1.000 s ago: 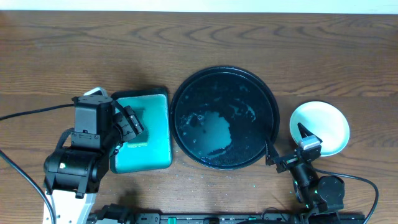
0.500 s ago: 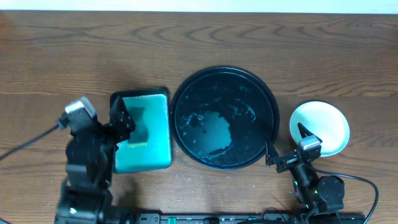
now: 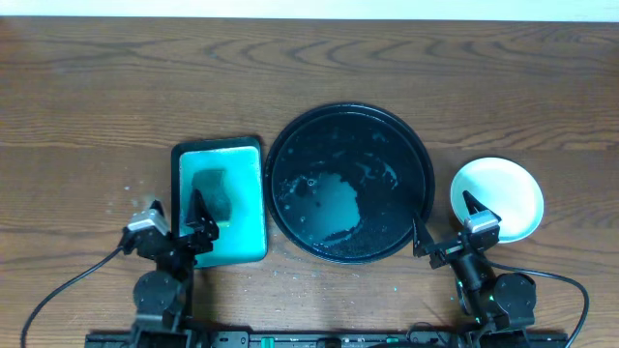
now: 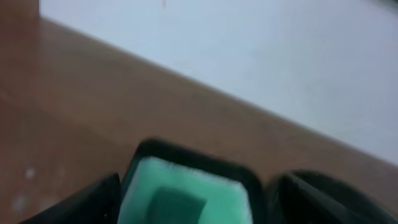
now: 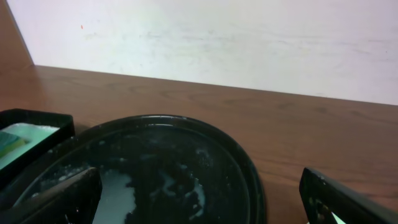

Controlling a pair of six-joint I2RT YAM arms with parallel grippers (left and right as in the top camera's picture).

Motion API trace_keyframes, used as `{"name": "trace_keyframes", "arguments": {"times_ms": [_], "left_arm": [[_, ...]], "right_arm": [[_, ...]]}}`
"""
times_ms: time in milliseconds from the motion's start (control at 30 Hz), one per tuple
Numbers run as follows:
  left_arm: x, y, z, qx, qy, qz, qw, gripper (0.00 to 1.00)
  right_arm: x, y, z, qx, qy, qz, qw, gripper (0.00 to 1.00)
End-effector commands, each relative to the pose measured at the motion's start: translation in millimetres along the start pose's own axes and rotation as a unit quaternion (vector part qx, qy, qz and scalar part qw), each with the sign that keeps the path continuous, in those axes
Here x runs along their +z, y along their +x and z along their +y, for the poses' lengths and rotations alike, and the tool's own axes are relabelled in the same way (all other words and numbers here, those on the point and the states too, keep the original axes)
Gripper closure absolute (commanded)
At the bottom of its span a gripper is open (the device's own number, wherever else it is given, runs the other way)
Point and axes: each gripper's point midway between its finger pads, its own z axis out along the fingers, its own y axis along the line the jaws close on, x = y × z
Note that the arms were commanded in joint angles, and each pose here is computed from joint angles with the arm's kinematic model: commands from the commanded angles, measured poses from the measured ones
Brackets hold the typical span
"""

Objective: Clean dirty plates on tray and stack at the side

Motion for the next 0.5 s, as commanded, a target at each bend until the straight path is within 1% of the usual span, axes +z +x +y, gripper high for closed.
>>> {"name": "trace_keyframes", "arguments": {"times_ms": [0,467], "left_arm": [[1.5,14.5,8.0,0.009,-0.012,0.016,1.0,0.19],[1.8,15.7,8.5,0.009,-0.013,0.018,1.0,0.19]], "right_arm": [[-0.1,0.4,-1.4,0.007,0.003,-0.001,1.0,0.01],[-0.1,0.3,-1.4,0.006,0.003,-0.002,1.0,0.01]]}}
